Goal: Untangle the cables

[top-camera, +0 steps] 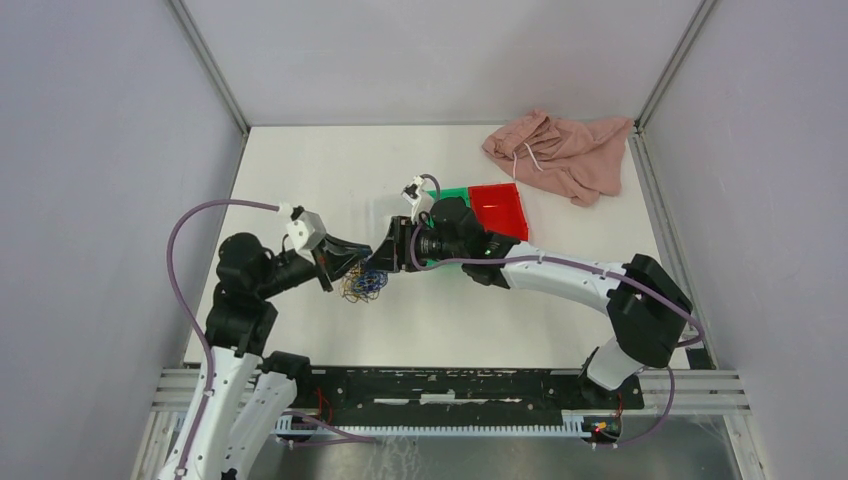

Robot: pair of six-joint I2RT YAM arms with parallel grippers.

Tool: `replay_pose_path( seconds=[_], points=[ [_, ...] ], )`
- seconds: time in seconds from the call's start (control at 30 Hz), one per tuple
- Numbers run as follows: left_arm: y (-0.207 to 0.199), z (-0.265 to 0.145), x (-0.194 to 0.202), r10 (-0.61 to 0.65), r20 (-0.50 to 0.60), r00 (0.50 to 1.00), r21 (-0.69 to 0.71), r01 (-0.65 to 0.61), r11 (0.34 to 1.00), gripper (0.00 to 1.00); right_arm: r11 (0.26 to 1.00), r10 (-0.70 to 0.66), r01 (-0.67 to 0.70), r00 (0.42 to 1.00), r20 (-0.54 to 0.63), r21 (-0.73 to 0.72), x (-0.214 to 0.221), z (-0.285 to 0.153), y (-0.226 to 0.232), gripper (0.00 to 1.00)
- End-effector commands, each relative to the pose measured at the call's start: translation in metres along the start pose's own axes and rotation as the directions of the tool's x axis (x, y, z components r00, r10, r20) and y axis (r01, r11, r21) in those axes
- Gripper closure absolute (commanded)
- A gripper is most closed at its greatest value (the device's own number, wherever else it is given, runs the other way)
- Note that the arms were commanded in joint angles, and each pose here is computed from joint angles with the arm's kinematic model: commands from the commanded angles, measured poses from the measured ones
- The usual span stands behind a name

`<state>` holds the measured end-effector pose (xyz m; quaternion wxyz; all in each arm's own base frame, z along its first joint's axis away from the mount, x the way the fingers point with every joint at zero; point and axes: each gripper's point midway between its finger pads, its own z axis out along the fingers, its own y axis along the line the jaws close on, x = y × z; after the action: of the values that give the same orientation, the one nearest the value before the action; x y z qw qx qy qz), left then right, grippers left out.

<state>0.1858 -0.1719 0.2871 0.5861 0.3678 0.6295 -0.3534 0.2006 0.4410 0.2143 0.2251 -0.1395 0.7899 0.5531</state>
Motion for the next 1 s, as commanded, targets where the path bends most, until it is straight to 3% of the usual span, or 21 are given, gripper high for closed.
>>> replay_pose_path(
  seconds=[0.0,0.13,0.73,0.83,0.97],
  points=[
    [-0.016,-0.005,-0.056,-0.035,0.114,0.993,0.041,0.03,0.999,0.96,0.997,-0.032,0.025,0.996,0.088,0.076,-0.014,0.001,-0.015,0.48],
    [-0.017,-0.007,-0.072,-0.038,0.137,0.99,0.032,0.034,0.999,0.96,0.991,-0.035,0.024,0.996,0.086,0.129,-0.004,-0.005,-0.033,0.59],
    [-0.007,-0.006,-0.149,0.024,0.242,0.97,-0.002,-0.025,1.0,0.97,0.905,-0.106,0.099,0.994,-0.005,0.413,0.044,-0.029,-0.112,0.64],
    [-0.009,-0.006,-0.144,0.019,0.224,0.974,0.015,-0.023,1.0,0.97,0.892,-0.175,0.153,0.985,0.011,0.426,0.031,-0.04,-0.103,0.56],
    [-0.012,-0.008,-0.131,0.026,0.204,0.979,0.014,-0.029,0.999,0.97,0.9,-0.335,0.294,0.939,0.081,0.321,0.001,-0.059,-0.052,0.34]
  ],
)
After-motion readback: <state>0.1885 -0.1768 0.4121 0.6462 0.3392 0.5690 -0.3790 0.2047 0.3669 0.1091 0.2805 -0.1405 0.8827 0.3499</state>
